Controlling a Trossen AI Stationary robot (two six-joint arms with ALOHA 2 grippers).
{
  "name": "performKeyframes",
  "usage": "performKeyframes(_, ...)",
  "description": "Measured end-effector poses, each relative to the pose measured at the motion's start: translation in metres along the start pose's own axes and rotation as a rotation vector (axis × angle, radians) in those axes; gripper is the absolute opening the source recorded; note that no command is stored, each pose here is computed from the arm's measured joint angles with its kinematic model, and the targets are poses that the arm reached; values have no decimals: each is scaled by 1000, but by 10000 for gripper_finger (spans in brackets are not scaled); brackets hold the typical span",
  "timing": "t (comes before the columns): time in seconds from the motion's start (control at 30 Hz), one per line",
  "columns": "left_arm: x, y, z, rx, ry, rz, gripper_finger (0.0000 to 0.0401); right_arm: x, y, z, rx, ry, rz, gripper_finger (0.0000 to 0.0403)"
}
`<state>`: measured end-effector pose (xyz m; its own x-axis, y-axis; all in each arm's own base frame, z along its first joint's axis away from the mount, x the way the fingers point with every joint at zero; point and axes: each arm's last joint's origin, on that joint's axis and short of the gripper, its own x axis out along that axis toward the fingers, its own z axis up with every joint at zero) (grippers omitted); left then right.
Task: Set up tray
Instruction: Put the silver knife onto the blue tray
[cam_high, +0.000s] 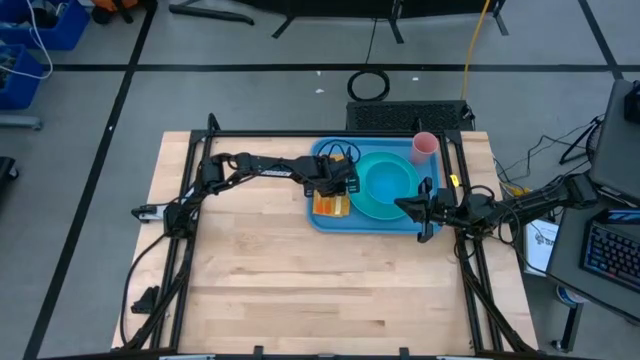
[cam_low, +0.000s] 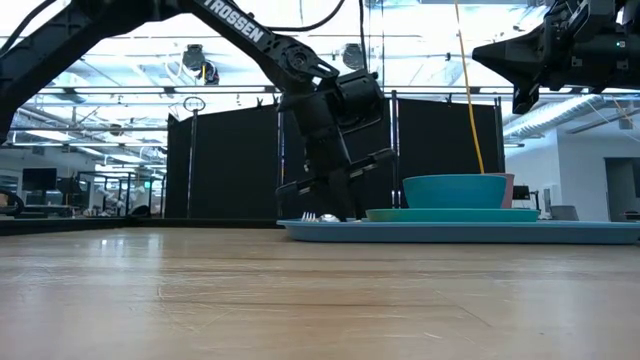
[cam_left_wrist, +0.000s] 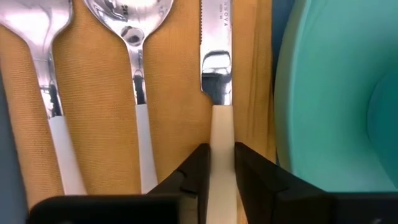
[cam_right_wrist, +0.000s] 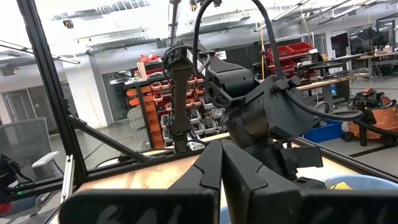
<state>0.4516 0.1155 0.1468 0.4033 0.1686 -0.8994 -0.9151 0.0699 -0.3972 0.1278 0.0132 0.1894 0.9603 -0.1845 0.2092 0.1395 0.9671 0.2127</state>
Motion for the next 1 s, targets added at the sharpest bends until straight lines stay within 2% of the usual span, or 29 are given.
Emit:
performKeyframes(0.13,0,-1,-3,-3,-37,11,80,0,0,0,0,0,0,0)
performKeyframes(1.0,0,-2,-5,-44,-23,4,83,0,0,0,0,0,0,0)
